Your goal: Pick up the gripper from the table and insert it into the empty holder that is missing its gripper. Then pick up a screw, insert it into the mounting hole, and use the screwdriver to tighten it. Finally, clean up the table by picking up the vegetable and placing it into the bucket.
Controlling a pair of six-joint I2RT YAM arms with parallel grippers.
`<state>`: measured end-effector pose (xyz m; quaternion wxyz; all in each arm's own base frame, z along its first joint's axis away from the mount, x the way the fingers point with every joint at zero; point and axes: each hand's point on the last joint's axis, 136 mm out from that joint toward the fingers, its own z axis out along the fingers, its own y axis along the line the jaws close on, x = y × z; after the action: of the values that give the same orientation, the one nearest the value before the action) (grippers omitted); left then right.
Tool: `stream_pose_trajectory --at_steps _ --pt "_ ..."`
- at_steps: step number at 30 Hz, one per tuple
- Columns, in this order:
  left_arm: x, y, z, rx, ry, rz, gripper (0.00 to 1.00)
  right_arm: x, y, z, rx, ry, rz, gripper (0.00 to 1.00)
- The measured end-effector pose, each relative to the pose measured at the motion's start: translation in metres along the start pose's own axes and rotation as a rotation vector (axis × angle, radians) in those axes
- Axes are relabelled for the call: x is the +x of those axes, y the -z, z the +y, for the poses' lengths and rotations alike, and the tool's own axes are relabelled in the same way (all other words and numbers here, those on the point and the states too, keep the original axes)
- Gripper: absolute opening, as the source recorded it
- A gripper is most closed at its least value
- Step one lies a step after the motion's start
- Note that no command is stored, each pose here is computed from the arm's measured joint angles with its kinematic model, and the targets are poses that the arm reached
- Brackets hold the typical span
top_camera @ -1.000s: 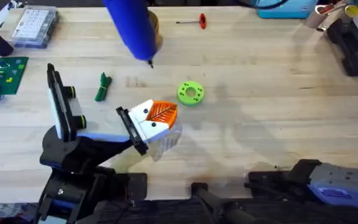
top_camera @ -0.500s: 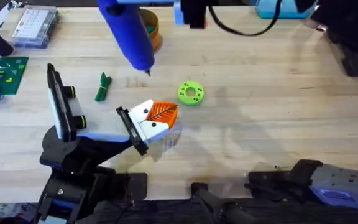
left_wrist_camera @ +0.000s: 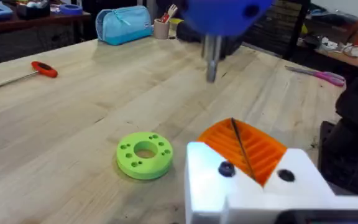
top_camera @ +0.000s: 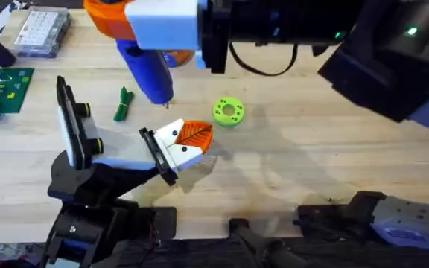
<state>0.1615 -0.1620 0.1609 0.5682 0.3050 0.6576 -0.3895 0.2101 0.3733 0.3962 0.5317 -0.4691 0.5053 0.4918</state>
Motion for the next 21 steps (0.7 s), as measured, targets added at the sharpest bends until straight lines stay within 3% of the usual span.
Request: stream_pose_trajectory --at_steps 21 --pt "0.000 0.000 0.000 0.000 0.000 0.000 0.015 0.022 0.008 0.019 -0.021 -0.042 0.026 0.027"
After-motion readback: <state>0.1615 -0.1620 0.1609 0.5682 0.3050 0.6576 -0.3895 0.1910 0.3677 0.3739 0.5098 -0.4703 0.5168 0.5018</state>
